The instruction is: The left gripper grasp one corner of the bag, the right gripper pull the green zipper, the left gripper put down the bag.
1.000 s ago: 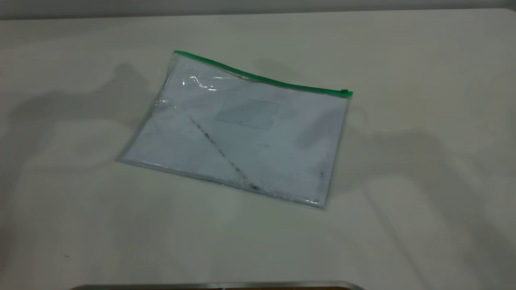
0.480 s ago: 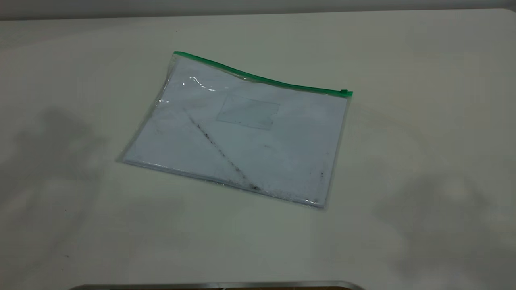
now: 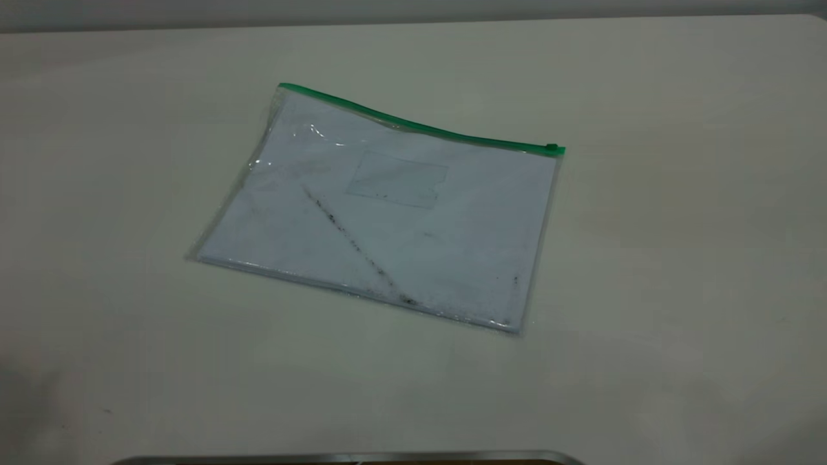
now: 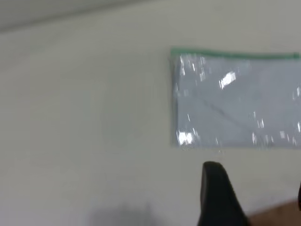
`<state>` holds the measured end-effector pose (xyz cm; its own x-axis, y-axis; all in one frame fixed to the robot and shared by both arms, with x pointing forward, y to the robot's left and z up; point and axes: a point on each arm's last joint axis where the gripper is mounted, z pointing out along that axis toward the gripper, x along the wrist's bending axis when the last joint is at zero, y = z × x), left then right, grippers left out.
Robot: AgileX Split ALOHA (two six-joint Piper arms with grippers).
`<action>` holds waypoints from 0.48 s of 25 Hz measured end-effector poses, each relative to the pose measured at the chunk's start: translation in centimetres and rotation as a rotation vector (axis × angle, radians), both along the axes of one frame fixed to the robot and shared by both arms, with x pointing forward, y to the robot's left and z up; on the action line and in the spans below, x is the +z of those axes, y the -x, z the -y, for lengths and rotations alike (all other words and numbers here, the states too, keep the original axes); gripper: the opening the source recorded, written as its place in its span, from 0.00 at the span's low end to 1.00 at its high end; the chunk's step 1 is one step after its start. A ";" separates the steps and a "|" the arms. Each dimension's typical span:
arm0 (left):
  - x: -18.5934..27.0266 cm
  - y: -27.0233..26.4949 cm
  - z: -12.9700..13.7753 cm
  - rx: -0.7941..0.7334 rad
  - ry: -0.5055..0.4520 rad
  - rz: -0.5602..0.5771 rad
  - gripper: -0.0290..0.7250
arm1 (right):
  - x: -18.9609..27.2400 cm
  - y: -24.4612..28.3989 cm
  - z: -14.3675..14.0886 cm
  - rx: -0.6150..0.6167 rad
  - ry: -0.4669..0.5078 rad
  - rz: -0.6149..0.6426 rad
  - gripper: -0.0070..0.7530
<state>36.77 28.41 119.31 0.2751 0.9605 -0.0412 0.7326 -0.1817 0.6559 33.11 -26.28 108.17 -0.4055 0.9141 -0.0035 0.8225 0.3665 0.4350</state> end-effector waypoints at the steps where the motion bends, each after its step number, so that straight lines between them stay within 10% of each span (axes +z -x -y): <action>1: -1.1 0.8 -0.1 0.004 -0.007 -0.018 0.66 | -1.1 0.5 0.2 -0.003 0.009 -0.027 0.49; 6: -7.0 5.0 -0.6 0.035 -0.075 -0.095 0.66 | -5.3 2.4 0.9 -0.043 0.027 -0.122 0.54; 12: -12.9 8.1 -0.9 0.078 -0.092 -0.171 0.66 | -5.2 2.1 1.2 -0.054 0.012 0.045 0.56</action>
<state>28.63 29.31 106.44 0.1967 0.9804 0.0083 0.8460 -0.1741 0.5040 31.04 -27.48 102.95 -0.3547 0.9344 -0.0316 0.8210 0.3275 0.4676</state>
